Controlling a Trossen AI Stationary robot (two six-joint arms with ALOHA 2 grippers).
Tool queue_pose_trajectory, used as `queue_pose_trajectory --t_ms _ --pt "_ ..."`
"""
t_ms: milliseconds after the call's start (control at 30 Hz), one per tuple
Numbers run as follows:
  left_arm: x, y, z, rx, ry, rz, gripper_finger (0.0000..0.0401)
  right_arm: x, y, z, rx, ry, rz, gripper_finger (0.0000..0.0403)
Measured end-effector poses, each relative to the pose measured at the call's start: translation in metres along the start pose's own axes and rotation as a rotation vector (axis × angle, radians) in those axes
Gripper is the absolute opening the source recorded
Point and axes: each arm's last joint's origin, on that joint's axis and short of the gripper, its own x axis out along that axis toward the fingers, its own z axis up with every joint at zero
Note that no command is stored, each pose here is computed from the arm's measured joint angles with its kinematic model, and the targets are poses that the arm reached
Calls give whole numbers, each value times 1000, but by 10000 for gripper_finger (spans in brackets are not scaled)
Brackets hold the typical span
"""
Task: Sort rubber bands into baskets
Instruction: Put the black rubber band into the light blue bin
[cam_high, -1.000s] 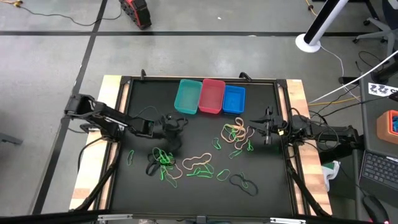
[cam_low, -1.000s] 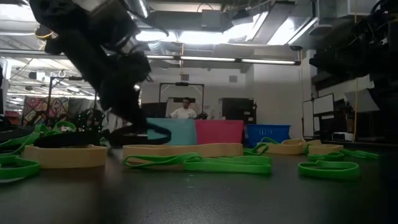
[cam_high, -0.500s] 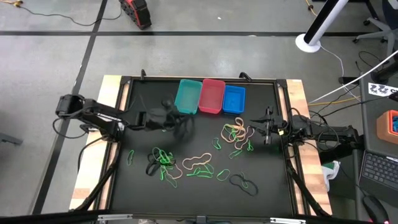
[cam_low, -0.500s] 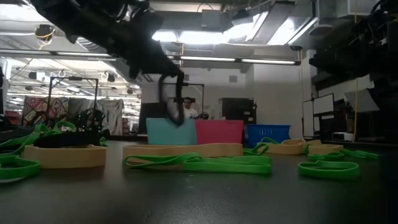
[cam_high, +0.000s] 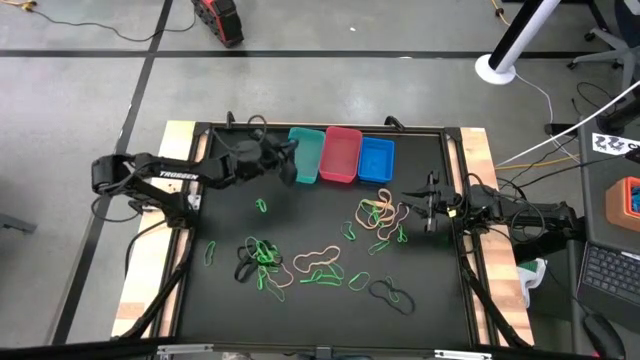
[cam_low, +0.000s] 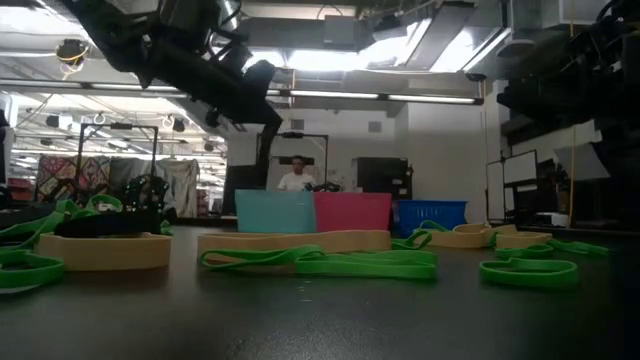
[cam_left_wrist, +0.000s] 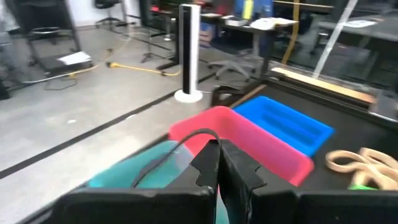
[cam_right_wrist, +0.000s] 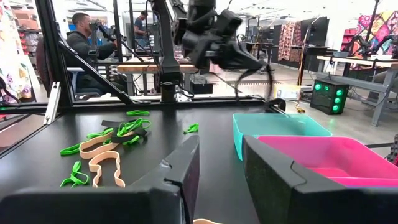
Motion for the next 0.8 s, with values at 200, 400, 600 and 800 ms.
queue_pose_trajectory --t_ms 200,400,600,800 --pt "6 14 0 -12 14 0 3 0 0 0 0 0 0 122" --pt "11 13 -7 -4 41 1 23 0 0 0 0 0 0 122" --pt "17 10 -19 1 91 1 44 0 0 0 0 0 0 122" --pt "18 10 -20 -21 95 5 93 0 0 0 0 0 0 122"
